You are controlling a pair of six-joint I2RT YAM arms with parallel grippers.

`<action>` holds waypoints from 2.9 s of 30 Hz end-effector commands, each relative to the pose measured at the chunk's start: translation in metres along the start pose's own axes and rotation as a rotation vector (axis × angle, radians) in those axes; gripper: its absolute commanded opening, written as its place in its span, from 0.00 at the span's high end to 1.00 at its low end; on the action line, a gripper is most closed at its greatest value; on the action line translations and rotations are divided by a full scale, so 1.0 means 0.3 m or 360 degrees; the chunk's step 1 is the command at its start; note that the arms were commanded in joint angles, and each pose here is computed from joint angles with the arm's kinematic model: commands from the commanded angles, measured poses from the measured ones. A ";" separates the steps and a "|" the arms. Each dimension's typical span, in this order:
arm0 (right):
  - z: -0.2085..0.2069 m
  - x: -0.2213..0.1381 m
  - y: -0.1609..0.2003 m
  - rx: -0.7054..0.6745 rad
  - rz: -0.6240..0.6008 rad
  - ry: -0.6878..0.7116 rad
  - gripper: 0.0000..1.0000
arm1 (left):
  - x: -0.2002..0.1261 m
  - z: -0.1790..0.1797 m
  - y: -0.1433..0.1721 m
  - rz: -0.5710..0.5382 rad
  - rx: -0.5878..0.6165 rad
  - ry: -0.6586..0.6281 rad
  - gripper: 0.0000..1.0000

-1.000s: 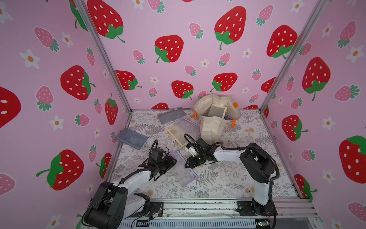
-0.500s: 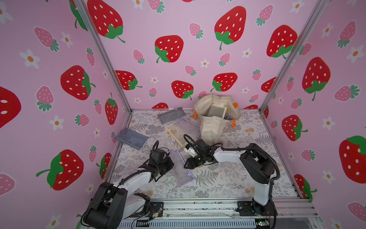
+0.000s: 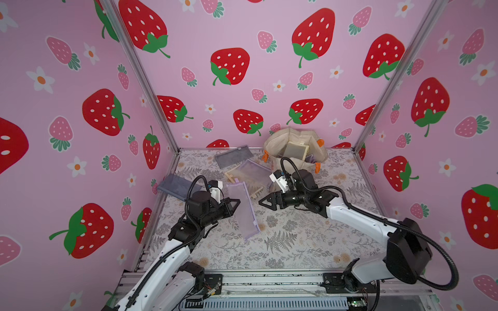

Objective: Put the pencil pouch into the canvas bag
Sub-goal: Pick up the pencil pouch from the center of the board, then place the pencil pouch in the canvas bag.

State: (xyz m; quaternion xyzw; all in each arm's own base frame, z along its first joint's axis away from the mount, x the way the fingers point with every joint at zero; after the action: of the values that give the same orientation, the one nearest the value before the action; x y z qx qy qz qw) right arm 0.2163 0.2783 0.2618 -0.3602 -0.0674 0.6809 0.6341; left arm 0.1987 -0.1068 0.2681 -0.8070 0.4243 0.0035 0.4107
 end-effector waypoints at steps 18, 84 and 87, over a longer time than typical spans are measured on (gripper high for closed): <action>0.142 -0.054 -0.029 -0.0277 -0.0049 -0.0531 0.27 | -0.056 -0.296 -0.122 -0.0014 0.0364 0.0786 1.00; -0.494 -0.350 -0.632 -0.0052 -0.0599 0.0577 1.00 | 0.007 -0.062 -0.056 -0.0006 0.0285 -0.0174 0.11; -0.509 -0.336 -0.610 -0.0014 -0.0574 0.0597 1.00 | 0.009 -0.064 -0.059 -0.0006 0.0284 -0.0168 0.11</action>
State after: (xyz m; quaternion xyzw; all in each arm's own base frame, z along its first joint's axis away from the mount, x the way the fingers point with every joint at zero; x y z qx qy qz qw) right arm 0.4570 0.1639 0.2638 -0.4476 0.0235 0.4937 0.7452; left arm 0.2038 -0.1148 0.2866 -0.7653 0.4042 0.0258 0.5003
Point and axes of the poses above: each gripper's point midway between its finger pads, its own x axis out along the fingers, its own z axis along the line the jaws close on, y = z × x, the point moved 9 cm from there along -x, back along the fingers, and after that the axes turned 5 degrees about x, right-handed, at the moved point
